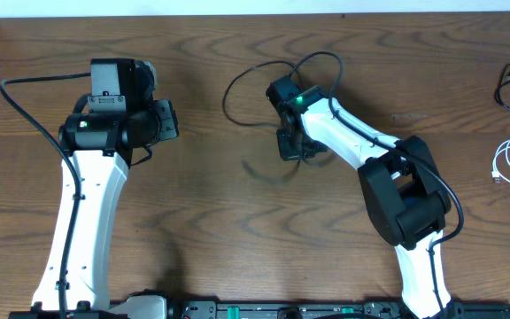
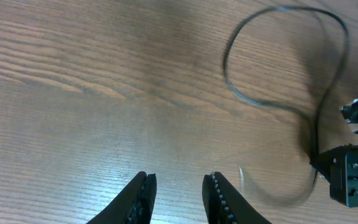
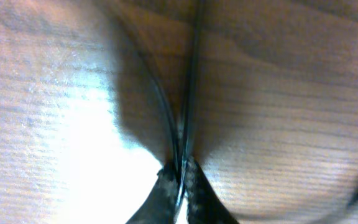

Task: Untangle cables
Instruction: 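Drag the black cable with the right gripper toward the upper right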

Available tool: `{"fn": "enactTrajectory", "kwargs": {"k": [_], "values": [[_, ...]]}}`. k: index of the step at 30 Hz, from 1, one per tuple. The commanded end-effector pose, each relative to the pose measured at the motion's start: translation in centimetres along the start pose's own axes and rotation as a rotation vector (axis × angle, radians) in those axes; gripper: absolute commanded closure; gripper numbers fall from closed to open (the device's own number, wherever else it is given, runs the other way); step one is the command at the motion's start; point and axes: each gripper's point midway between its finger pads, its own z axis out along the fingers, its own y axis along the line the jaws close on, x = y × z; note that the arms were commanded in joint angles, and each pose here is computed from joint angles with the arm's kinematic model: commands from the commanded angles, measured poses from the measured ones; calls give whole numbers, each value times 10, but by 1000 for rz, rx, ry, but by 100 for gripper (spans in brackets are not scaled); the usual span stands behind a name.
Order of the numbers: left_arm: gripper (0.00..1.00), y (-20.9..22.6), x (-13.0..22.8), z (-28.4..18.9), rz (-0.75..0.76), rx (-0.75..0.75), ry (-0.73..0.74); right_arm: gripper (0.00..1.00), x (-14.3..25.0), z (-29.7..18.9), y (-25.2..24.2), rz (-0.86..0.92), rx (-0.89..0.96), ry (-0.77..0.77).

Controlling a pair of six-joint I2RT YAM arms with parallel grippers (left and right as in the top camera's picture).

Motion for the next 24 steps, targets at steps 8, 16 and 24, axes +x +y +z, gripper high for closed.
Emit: {"fn": "enactTrajectory", "kwargs": {"k": [8, 16, 24], "values": [[70, 2, 1, 2, -9, -5, 7, 99, -10, -28, -27, 27, -81, -2], [70, 2, 2, 2, -10, -6, 11, 99, -61, -167, -155, 272, -183, -359], [69, 2, 2, 2, -10, -5, 10, 99, -52, -184, -245, 404, -186, -408]]}}
